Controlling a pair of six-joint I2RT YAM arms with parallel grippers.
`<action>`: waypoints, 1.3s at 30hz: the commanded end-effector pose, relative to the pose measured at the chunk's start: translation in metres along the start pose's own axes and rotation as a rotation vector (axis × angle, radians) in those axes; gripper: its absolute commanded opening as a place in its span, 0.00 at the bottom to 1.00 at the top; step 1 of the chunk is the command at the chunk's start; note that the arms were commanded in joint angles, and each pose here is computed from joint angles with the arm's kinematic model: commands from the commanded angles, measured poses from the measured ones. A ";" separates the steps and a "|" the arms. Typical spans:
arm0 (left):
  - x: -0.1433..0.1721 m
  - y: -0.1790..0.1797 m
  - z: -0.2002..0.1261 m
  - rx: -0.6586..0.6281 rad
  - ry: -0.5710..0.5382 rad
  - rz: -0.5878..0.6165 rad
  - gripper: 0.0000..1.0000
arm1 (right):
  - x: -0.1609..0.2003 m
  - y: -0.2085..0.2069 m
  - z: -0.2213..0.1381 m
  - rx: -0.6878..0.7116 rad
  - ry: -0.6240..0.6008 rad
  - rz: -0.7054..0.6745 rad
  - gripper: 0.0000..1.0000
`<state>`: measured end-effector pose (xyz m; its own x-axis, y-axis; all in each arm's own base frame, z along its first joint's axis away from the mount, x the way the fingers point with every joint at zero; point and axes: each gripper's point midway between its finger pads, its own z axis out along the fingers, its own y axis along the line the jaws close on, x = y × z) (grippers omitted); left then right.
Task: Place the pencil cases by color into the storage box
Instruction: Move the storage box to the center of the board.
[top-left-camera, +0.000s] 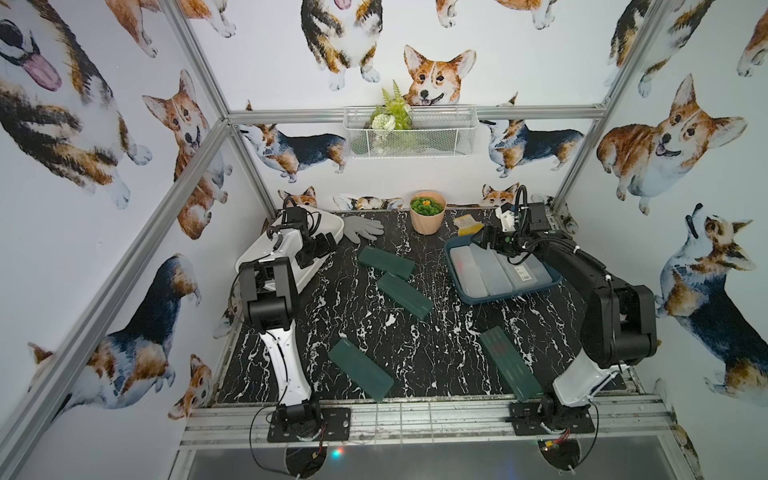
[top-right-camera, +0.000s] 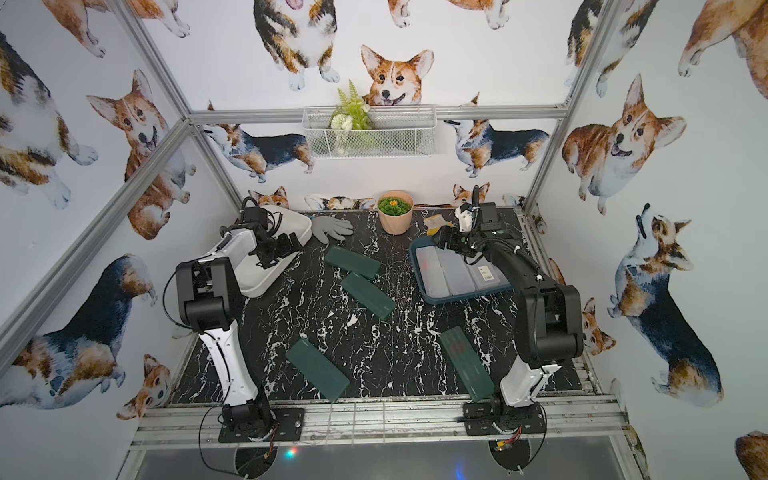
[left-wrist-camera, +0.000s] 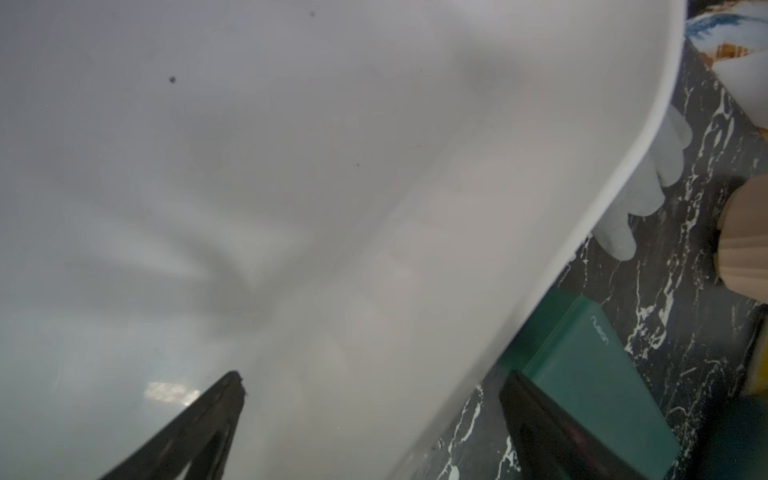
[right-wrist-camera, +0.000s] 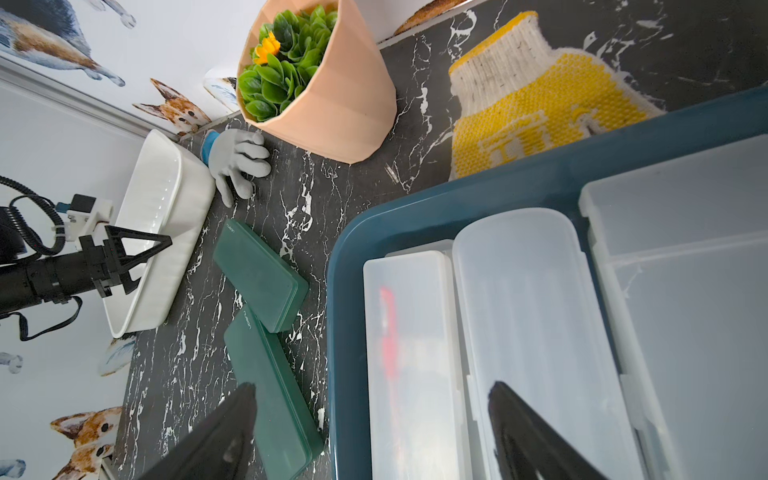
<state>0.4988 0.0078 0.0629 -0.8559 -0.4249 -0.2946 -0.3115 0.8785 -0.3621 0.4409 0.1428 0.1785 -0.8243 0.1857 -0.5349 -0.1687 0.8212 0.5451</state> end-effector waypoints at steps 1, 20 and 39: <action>0.007 -0.007 -0.008 0.025 0.002 0.010 0.99 | 0.002 0.004 -0.002 -0.019 -0.011 -0.009 0.88; 0.085 -0.017 -0.040 0.014 0.063 0.127 0.98 | 0.009 0.003 -0.001 -0.049 -0.005 0.025 0.87; 0.174 -0.048 -0.047 0.019 0.158 0.305 0.98 | 0.035 0.025 -0.013 0.002 0.048 -0.099 0.86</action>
<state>0.3477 -0.0913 0.0634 -0.9653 -0.1141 -0.2349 -0.0433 0.9569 -0.2872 0.4079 0.1649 0.1800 -0.8357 0.1265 -0.5344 -0.2254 0.8084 0.5438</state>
